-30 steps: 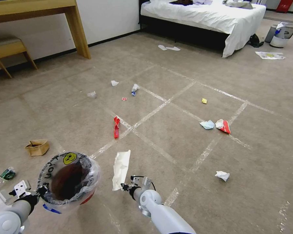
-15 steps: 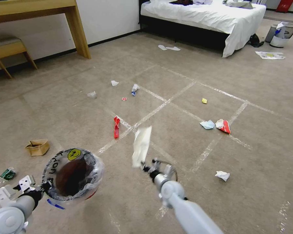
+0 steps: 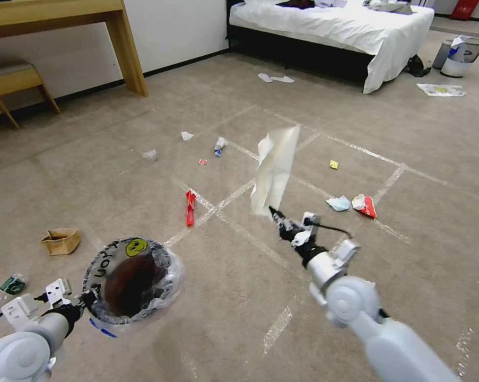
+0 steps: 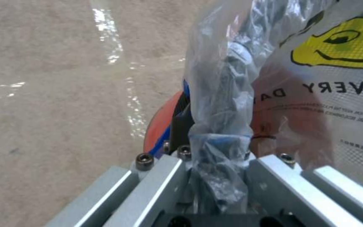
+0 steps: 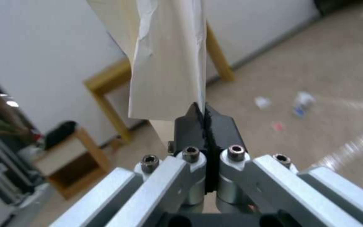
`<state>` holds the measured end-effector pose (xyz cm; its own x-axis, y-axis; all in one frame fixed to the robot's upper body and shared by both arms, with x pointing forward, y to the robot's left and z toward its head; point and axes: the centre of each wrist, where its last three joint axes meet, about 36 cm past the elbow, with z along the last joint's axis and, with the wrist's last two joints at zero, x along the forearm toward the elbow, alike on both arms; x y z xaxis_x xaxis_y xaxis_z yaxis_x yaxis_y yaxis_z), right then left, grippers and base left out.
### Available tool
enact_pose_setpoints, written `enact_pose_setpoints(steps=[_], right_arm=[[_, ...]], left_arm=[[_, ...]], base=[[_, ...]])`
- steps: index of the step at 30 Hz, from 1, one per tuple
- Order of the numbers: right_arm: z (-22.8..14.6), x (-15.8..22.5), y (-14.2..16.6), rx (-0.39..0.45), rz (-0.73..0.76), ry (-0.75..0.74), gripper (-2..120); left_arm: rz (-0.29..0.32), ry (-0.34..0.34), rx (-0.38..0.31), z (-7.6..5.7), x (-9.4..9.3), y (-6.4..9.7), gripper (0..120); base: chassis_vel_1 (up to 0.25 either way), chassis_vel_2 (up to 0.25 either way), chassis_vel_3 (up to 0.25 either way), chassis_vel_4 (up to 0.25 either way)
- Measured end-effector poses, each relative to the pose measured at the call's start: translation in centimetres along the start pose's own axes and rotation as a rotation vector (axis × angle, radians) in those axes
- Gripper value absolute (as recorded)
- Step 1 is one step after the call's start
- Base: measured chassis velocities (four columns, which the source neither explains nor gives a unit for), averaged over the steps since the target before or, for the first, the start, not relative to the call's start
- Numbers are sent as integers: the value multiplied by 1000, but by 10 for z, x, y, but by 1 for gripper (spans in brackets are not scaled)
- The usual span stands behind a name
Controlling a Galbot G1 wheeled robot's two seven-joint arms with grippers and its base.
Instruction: Pick up the trash bin and place the garbage on the floor into it.
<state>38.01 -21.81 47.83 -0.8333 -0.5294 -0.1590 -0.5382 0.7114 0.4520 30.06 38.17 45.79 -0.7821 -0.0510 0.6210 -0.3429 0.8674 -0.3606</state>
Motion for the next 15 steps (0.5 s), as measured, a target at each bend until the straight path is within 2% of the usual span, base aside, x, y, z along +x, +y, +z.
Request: enact_pose_setpoints(steps=[8, 15], right_arm=[[-14, 6, 28, 16, -149, -47, 0], [2, 3, 50, -37, -288, -35, 0]], left_arm=[[27, 10, -11, -6, 5, -9, 1], [31, 28, -7, -10, 6, -8, 1]], base=[[0, 0, 0, 0], [0, 0, 0, 0]])
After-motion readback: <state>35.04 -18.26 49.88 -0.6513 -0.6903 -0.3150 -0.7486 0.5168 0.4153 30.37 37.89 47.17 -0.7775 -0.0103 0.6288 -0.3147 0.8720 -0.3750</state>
